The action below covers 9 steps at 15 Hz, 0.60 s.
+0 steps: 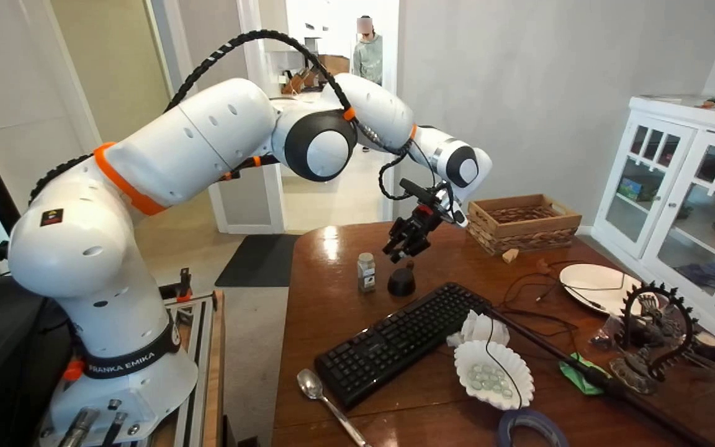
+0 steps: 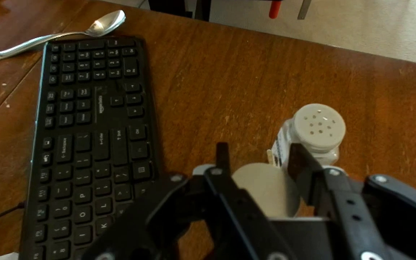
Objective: Pick up the lid from the bottle and put it on the table
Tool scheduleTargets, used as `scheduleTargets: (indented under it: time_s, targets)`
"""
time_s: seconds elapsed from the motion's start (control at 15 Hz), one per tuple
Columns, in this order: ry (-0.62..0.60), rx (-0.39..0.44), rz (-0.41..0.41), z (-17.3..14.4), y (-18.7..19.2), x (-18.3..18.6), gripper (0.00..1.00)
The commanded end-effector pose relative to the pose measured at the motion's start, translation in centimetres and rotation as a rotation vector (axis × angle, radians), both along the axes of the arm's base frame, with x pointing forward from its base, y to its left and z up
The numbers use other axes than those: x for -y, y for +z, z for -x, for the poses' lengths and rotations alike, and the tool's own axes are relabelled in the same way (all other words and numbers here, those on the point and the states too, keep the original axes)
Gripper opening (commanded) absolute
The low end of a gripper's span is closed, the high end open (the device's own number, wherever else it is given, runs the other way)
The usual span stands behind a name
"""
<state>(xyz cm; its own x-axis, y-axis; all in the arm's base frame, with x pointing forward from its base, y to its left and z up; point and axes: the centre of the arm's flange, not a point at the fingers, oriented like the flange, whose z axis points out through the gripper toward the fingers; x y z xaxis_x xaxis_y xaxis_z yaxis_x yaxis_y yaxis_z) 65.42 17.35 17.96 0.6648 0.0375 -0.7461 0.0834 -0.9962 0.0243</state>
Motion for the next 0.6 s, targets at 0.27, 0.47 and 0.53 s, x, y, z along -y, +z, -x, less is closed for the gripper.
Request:
scheduleTargets:
  time_s: [0.27,0.47,0.53]
  targets:
    - [0.043,-0.013,-0.139,-1.0,-2.2,5.2,0.2]
    - [0.097,-0.049,-0.173,-1.9,-3.9,4.7,0.2]
    - [0.112,-0.059,-0.179,-1.9,-4.4,4.3,0.2]
